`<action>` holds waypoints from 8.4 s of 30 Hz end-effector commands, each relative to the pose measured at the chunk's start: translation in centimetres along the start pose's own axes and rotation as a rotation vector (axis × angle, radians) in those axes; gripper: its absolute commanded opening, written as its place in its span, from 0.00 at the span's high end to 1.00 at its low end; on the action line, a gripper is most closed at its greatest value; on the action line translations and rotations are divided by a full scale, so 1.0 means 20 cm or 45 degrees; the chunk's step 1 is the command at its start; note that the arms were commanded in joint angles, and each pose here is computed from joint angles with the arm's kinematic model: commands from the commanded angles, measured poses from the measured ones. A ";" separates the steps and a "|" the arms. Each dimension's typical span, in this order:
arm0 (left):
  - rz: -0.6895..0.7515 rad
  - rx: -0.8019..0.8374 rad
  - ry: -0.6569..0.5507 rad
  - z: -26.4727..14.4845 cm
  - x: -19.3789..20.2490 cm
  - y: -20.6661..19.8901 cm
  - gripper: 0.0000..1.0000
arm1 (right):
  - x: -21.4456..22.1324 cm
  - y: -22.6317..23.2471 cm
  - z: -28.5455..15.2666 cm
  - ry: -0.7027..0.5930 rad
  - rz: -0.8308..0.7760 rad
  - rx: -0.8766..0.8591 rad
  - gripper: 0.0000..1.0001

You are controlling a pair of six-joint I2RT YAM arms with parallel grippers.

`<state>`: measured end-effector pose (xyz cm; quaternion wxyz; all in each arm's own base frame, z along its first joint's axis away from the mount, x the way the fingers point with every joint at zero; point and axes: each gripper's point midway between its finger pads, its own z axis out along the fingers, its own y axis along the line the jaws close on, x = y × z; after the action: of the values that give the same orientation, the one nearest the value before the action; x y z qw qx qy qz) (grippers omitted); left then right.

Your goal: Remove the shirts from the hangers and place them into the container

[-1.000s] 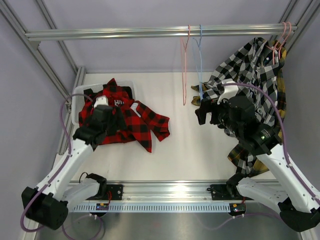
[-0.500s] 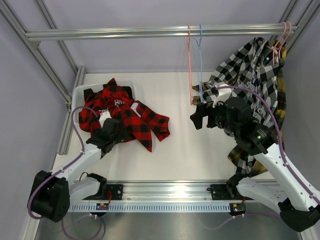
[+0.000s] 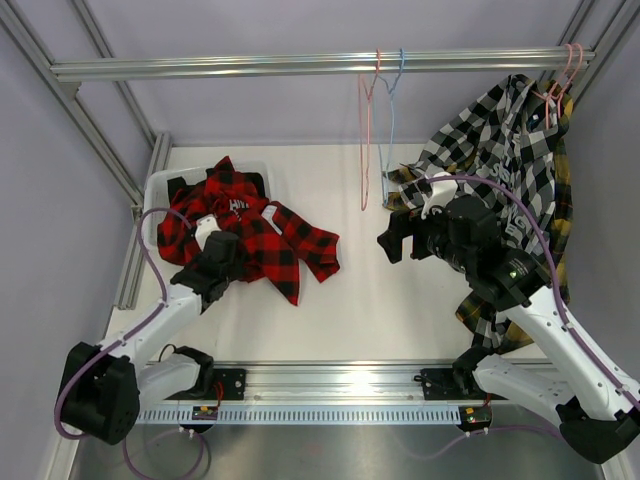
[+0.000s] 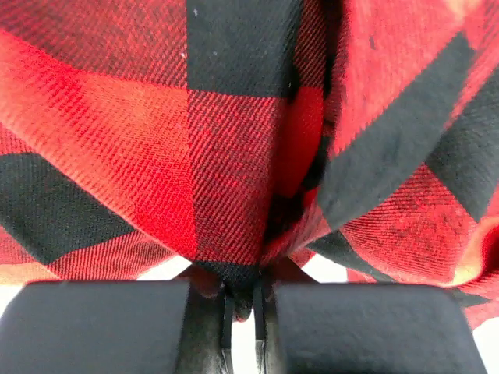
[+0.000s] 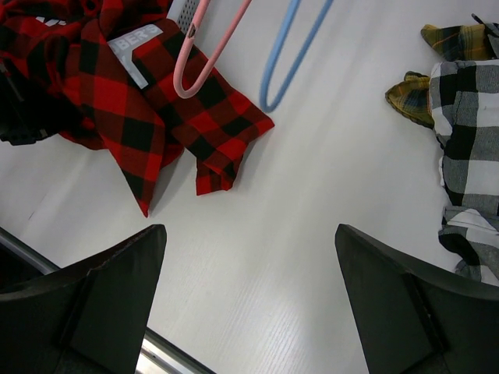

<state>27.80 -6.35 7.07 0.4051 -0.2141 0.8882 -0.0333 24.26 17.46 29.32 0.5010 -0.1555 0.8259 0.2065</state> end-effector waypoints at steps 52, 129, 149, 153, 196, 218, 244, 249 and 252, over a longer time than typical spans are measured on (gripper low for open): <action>0.073 -0.137 0.055 0.15 -0.95 -0.06 0.01 | -0.13 0.03 -0.05 -0.020 -0.059 -0.034 0.00; 0.185 -0.389 -0.045 0.59 -0.79 -0.04 0.96 | -0.08 0.07 -0.13 0.012 -0.038 -0.093 0.01; 0.109 -0.338 -0.078 0.14 -1.05 -0.03 0.31 | -0.11 0.14 -0.08 0.014 -0.109 -0.198 0.00; 0.059 -0.294 -0.075 -0.01 -1.04 -0.03 0.29 | -0.13 0.16 -0.06 0.006 -0.114 -0.219 0.01; -0.161 -0.134 0.351 0.42 -0.41 -0.01 0.50 | -0.25 0.10 -0.15 -0.048 -0.060 -0.095 0.00; 0.108 0.106 -0.180 -0.68 -0.94 -0.04 0.01 | -0.79 -0.09 -0.26 -0.364 0.101 0.294 0.00; 0.040 -0.056 -0.728 -1.51 -1.11 0.32 0.01 | -0.73 -0.25 -0.76 -0.721 -0.031 0.401 0.01; 0.046 -0.007 -0.724 -1.52 -1.10 0.29 0.01 | -0.72 -0.24 -0.73 -0.697 -0.041 0.390 0.01; 0.023 0.000 -0.731 -1.54 -1.09 0.30 0.01 | -0.72 -0.24 -0.73 -0.699 -0.040 0.390 0.01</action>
<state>16.44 4.27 40.91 0.6275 -0.2020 0.7511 0.0369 21.72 7.20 46.44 0.7150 -0.0364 0.6891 0.1117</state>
